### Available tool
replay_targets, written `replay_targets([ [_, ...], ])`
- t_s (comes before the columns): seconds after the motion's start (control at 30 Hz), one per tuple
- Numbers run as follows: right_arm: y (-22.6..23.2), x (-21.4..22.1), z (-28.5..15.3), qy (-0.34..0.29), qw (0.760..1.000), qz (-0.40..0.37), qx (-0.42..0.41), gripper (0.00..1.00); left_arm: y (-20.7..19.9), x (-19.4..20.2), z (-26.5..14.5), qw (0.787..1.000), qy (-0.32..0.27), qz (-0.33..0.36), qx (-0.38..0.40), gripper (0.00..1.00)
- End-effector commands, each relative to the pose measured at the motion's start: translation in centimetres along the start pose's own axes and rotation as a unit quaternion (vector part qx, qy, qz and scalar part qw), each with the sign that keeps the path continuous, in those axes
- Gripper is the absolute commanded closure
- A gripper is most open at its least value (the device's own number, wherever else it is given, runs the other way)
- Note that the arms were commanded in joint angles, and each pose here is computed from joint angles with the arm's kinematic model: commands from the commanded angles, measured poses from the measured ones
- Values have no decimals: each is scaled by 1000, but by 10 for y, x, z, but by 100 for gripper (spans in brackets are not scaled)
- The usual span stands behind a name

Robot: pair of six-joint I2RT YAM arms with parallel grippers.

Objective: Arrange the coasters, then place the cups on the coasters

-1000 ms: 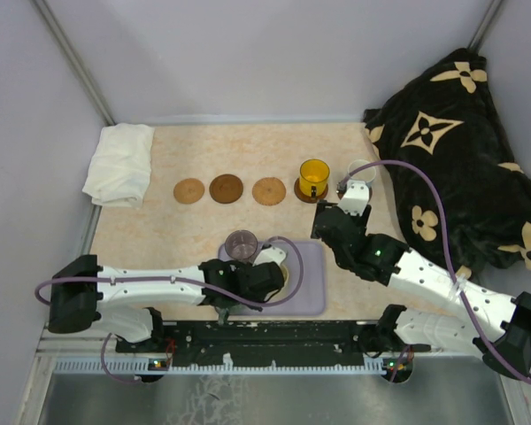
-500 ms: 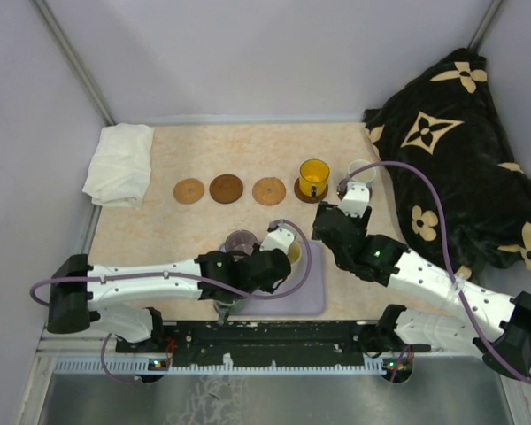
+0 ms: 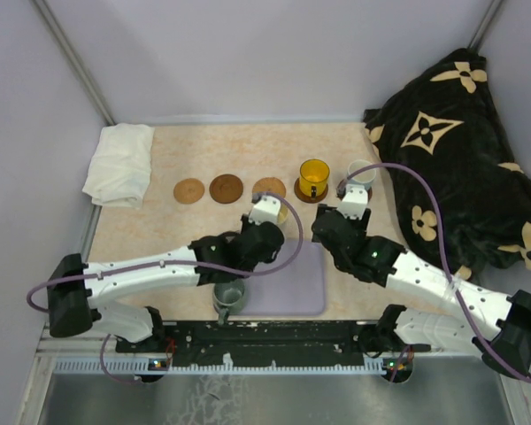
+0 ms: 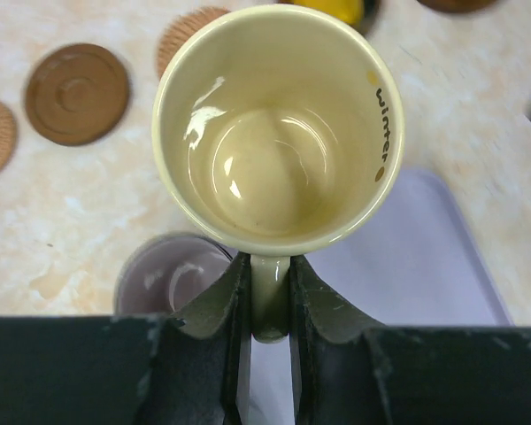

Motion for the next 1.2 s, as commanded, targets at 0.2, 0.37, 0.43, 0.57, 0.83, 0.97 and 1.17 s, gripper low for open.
replay_targets([
  [0.2,-13,-12,0,-67,997,21,28,31,49,-74,66,984,-88,-109,-111,100],
  [0.37,-27,-13,0,-96,994,25,56,32,56,-78,103,985,-77,-116,-104,100],
  [0.43,-33,-17,1,-103,992,27,70,32,59,-78,115,985,-73,-117,-102,100],
  [0.57,-49,-27,13,-89,991,42,88,31,66,-74,137,986,-54,-122,-104,100],
  [0.83,-73,-56,22,-114,984,60,125,26,67,-70,168,987,-32,-124,-96,100],
  [0.97,-82,-69,23,-124,979,77,141,21,66,-68,176,988,-27,-125,-90,100],
  [1.17,-84,-79,22,-140,976,85,145,15,65,-58,180,987,-12,-133,-95,100],
])
Point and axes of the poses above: each gripper's point midway between its finger pads, its own z axis out along the fingers, its own y axis along the line the jaws close on, x = y × z, the point moved 6 cm from there along -z, back along the fingers, and after that the axes turned 4 degrees about z, right-handed, at the moved point
